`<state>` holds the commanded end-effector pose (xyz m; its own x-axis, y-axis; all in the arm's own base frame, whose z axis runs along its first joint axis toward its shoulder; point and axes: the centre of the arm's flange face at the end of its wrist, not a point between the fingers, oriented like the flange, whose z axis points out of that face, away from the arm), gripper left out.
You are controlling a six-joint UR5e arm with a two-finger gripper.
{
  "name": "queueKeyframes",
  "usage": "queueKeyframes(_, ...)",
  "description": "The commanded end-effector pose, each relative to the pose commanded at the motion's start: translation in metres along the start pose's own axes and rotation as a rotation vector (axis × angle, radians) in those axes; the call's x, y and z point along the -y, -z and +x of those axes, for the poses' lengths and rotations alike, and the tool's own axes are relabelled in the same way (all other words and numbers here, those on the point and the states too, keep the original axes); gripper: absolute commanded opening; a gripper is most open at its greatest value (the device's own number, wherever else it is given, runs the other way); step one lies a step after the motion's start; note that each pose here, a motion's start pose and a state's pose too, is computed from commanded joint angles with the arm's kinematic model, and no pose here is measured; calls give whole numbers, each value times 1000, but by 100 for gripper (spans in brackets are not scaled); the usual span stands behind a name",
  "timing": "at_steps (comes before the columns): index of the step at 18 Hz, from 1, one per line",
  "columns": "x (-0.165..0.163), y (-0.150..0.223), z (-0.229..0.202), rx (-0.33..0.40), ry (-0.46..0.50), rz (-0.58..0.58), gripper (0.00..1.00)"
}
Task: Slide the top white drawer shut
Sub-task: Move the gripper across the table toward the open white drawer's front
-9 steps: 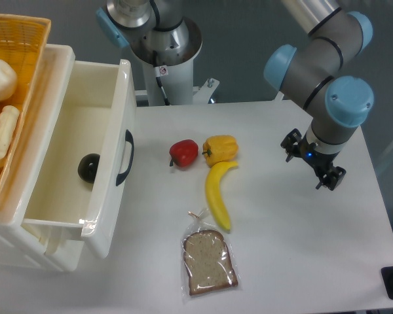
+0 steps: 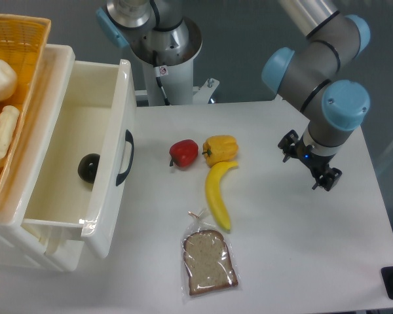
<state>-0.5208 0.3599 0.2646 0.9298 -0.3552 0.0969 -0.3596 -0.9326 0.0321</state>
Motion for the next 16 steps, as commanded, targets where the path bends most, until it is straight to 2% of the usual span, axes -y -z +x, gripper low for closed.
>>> queueKeyframes(4, 18, 8, 36, -10, 29, -4, 100)
queueKeyframes(6, 36, 19, 45, 9, 115, 0, 100)
queueKeyframes(8, 60, 25, 50, 14, 163, 38, 96)
queueKeyframes(12, 91, 36, 60, -8, 255, 165, 65)
queueKeyframes(14, 108, 45, 69, -16, 311, 207, 40)
queueKeyframes(16, 130, 49, 80, -33, 338, 236, 24)
